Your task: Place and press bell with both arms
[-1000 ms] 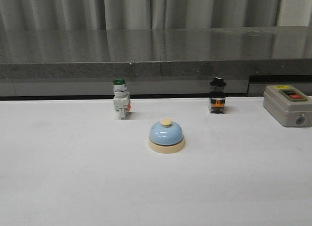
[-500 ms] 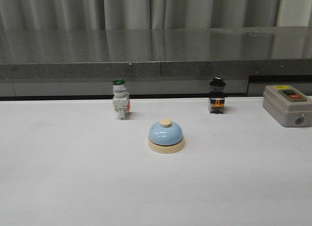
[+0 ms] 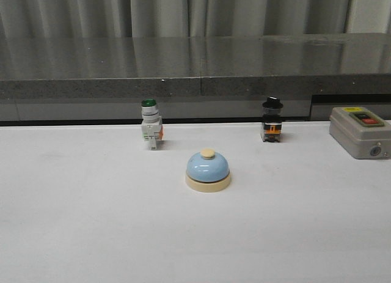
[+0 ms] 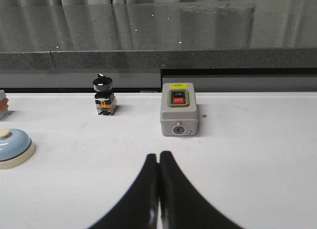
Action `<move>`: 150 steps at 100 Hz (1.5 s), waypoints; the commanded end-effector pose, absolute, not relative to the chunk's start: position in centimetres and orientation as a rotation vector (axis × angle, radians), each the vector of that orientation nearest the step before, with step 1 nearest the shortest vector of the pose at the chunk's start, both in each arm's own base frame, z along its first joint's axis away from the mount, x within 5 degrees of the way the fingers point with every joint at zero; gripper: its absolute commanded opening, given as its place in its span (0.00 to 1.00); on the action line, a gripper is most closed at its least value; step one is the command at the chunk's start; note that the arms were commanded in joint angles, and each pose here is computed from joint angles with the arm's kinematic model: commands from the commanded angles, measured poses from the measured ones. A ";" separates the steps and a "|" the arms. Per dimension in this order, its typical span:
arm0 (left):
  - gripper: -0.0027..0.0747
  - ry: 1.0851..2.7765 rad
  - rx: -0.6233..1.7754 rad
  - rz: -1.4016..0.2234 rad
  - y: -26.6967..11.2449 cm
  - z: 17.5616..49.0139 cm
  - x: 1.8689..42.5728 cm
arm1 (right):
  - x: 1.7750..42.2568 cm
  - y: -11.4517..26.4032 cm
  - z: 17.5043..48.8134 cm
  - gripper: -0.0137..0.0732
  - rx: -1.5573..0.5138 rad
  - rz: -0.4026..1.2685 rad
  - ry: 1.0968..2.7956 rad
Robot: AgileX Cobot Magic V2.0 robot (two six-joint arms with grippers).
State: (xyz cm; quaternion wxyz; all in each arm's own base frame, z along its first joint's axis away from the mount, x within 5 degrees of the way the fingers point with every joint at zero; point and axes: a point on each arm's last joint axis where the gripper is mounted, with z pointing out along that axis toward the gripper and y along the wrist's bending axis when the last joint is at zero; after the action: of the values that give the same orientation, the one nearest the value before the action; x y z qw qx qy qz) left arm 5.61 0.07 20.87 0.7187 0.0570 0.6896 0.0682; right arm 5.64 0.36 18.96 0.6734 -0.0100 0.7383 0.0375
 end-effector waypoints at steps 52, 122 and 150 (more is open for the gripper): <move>0.01 1.453 0.114 0.144 0.1 20.4 5.5 | 5.1 0.4 23.3 0.09 -0.020 0.094 1.407; 0.01 1.453 0.114 0.144 0.1 20.4 5.5 | 15.5 1.3 34.9 0.09 0.038 0.132 2.134; 0.01 1.453 0.114 0.144 0.1 20.4 5.5 | 21.7 4.1 34.2 0.09 -0.067 0.227 2.261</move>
State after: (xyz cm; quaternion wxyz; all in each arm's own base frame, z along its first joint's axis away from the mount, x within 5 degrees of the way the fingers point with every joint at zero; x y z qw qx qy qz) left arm 5.61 0.07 20.93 0.7208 0.0569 0.6874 0.0683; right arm 19.69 2.91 32.90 0.3901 -0.0035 0.9175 0.0770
